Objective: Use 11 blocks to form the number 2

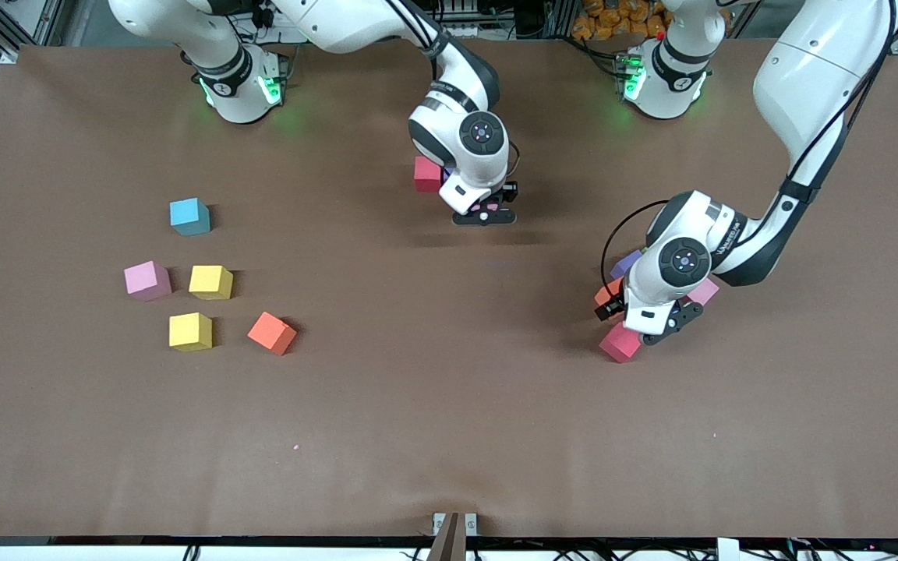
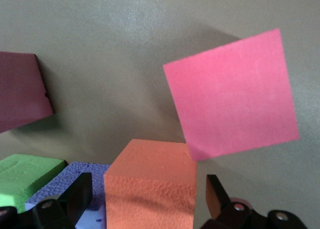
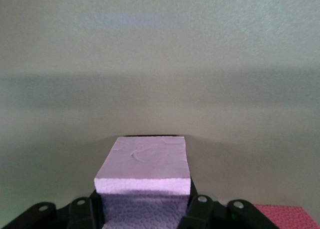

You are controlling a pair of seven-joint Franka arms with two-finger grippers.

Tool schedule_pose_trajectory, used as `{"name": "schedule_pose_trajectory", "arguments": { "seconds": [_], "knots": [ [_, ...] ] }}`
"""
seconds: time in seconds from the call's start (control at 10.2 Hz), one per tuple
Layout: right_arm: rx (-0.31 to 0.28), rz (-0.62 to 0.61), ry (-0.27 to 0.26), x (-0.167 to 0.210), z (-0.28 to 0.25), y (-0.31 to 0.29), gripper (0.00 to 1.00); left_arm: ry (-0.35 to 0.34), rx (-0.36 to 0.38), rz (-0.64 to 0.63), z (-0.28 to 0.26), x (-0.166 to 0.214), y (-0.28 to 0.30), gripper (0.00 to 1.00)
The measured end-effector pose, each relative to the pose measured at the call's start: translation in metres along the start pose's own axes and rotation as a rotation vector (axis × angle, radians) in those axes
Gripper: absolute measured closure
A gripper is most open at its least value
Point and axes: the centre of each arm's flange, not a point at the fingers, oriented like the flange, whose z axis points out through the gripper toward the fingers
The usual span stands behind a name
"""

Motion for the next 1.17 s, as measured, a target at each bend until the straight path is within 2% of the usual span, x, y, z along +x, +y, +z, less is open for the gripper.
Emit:
{"name": "schedule_pose_trajectory", "arguments": {
  "seconds": [0.29, 0.39, 0.49, 0.78, 1.17],
  "knots": [
    [-0.004, -0.002, -0.002, -0.001, 0.004, 0.0, 0.42, -0.012, 0.001, 0.01, 0.005, -0.005, 0.004, 0.08],
    [-0.005, -0.002, -0.003, -0.001, 0.004, 0.0, 0.42, -0.012, -0.002, 0.021, 0.004, -0.007, 0.006, 0.21],
    [-0.006, -0.003, -0.004, -0.002, 0.005, 0.0, 0.42, -0.009, -0.007, 0.044, 0.001, -0.008, 0.008, 0.4],
    [-0.009, -0.007, -0.005, -0.005, 0.006, -0.001, 0.42, 0.008, -0.033, 0.099, -0.013, -0.005, 0.015, 0.41],
    [-0.011, -0.009, -0.007, -0.006, 0.006, -0.002, 0.42, 0.027, -0.097, 0.182, -0.046, -0.034, 0.048, 0.41]
  ]
}}
